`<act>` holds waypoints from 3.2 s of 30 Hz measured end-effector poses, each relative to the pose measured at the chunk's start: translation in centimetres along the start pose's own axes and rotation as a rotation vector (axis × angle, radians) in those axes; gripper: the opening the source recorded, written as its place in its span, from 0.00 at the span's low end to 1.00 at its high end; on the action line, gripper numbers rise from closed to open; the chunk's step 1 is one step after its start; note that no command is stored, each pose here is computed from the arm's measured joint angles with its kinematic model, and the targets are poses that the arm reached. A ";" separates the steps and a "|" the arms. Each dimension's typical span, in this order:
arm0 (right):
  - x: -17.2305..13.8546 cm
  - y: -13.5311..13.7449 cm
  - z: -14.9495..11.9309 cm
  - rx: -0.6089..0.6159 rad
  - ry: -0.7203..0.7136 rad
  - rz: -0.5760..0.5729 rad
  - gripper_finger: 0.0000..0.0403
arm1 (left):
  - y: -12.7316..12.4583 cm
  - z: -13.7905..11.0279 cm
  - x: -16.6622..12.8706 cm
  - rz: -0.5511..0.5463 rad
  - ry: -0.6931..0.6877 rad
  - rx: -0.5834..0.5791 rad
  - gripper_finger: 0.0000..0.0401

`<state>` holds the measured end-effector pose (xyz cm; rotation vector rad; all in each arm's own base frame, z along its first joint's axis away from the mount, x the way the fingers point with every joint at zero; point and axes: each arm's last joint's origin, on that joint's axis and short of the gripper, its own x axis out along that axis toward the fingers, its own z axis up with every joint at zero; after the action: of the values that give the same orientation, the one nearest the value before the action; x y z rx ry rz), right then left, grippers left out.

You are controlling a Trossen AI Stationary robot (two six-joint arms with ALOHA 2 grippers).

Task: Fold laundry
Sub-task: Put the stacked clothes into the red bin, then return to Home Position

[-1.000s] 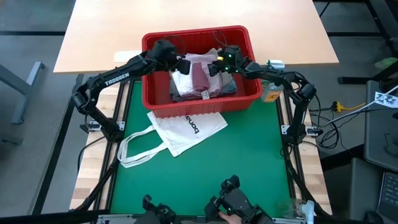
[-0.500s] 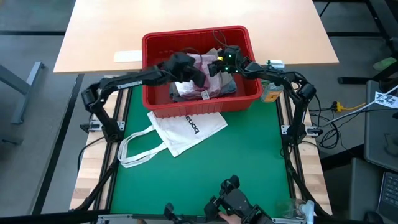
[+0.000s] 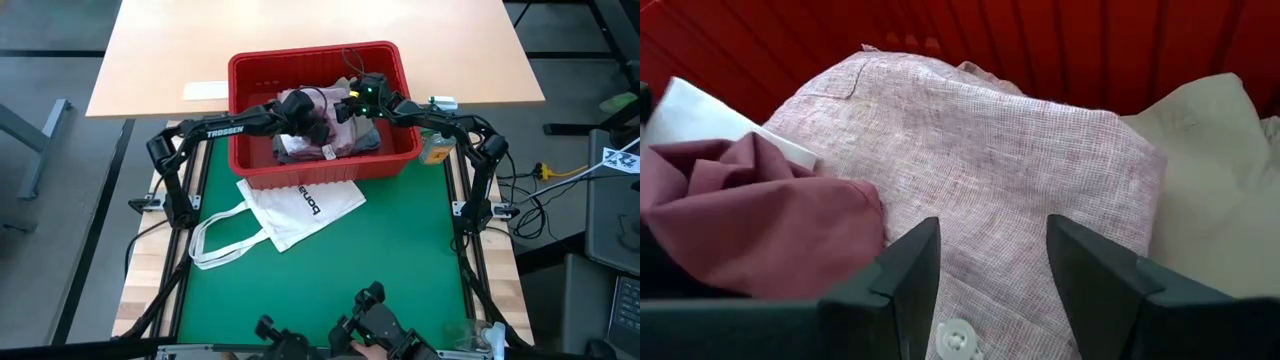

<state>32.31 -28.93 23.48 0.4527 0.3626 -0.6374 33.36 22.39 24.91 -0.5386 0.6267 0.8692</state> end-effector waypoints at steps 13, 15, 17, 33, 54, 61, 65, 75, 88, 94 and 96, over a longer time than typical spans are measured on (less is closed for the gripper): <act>-0.2 0.1 0.2 -0.001 -0.010 0.002 0.46 | 0.5 0.3 -0.2 -0.033 0.017 -0.010 0.10; -0.6 0.3 0.7 -0.003 -0.022 0.007 0.46 | 0.4 0.8 -1.1 -0.062 -0.012 -0.015 0.10; -1.0 0.5 1.4 -0.007 -0.042 0.013 0.46 | 0.3 1.3 -2.4 -0.078 -0.043 -0.019 0.10; -0.9 4.2 1.2 -0.083 0.029 0.213 0.46 | 1.0 2.6 -5.0 -0.035 -0.139 -0.042 0.10; 2.6 4.5 -2.4 -0.159 0.092 0.032 0.46 | 2.4 1.3 -1.3 0.103 -0.043 -0.031 0.10; -0.4 5.6 0.6 -0.166 -0.015 0.055 0.46 | 2.1 2.5 -4.6 0.058 -0.116 -0.043 0.10; -1.4 5.7 1.9 -0.192 -0.085 0.064 0.46 | 1.4 2.7 -6.0 -0.027 -0.124 -0.037 0.10; 0.0 1.3 1.8 -0.168 -0.091 -0.100 0.46 | -2.0 0.4 -6.1 -0.163 -0.002 0.069 0.10; 2.1 -2.6 0.0 -0.129 -0.014 -0.162 0.46 | -3.6 -1.7 -5.1 -0.029 0.048 0.187 0.10; -2.0 -0.8 3.4 -0.141 -0.096 -0.085 0.46 | -3.3 -0.3 -8.7 -0.085 -0.043 0.169 0.10; -4.0 -0.1 4.5 -0.145 -0.108 -0.057 0.46 | -3.1 0.2 -10.3 -0.113 -0.078 0.162 0.10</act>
<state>30.12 -29.36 29.03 0.2695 0.3177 -0.6835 30.89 15.41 32.74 -0.3884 0.5844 0.7222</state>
